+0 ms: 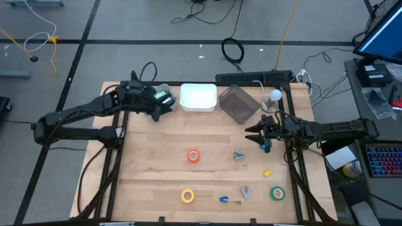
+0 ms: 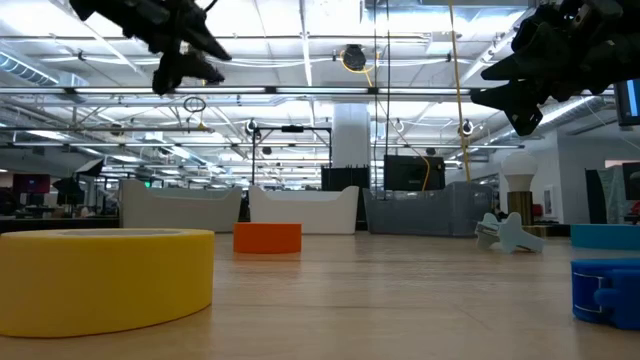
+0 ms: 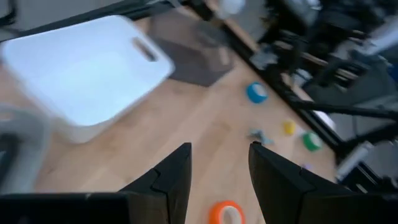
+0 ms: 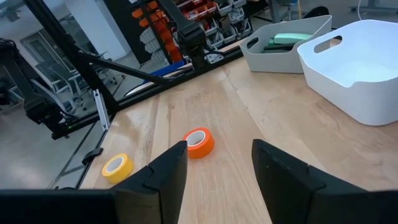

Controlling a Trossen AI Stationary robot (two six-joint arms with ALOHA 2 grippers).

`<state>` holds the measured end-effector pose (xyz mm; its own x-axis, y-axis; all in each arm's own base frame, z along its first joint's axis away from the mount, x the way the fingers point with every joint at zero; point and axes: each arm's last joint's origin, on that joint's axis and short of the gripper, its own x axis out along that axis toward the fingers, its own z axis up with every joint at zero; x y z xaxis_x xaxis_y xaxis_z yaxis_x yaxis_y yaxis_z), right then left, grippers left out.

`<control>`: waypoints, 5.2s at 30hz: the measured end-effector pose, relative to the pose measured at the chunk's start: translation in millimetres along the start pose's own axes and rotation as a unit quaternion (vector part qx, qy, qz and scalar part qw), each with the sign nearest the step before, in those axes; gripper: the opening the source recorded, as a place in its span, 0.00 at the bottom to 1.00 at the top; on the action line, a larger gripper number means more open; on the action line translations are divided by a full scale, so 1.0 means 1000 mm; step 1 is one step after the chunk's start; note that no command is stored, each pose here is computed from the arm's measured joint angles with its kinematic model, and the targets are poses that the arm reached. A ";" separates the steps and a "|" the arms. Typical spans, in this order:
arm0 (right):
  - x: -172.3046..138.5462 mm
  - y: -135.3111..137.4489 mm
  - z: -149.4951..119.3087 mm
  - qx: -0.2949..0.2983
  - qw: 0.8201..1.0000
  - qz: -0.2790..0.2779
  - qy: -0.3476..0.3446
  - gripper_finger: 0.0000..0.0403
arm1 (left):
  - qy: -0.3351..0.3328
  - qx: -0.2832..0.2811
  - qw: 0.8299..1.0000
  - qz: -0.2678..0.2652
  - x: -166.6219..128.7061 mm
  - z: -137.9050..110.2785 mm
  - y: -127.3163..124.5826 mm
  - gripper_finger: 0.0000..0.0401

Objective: Pick and place Stapler, Stapler remover, tape
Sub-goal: Put the yellow stapler into the gray bin

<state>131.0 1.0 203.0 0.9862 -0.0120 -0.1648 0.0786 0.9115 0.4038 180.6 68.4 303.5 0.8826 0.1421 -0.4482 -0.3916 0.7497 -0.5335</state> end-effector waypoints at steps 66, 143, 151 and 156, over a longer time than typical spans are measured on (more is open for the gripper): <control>0.013 0.099 0.018 -0.092 0.849 0.173 0.490 0.22 | -0.117 0.110 0.972 -0.173 -0.016 -0.131 0.021 0.40; 0.020 0.061 -0.090 -0.192 0.756 0.093 0.619 0.37 | -0.115 0.104 0.972 -0.174 -0.016 -0.131 0.021 0.40; 0.020 0.061 -0.090 -0.192 0.756 0.093 0.619 0.29 | -0.115 0.104 0.973 -0.174 -0.016 -0.131 0.021 0.40; 0.020 0.061 -0.090 -0.192 0.756 0.092 0.619 0.24 | -0.115 0.104 0.973 -0.174 -0.016 -0.131 0.021 0.40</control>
<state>142.1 93.5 144.0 0.0647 0.3078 -0.9493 -0.3262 0.9055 0.2713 124.3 -2.7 204.8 0.9965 -0.0199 -0.0814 -0.0196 0.8892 -0.4571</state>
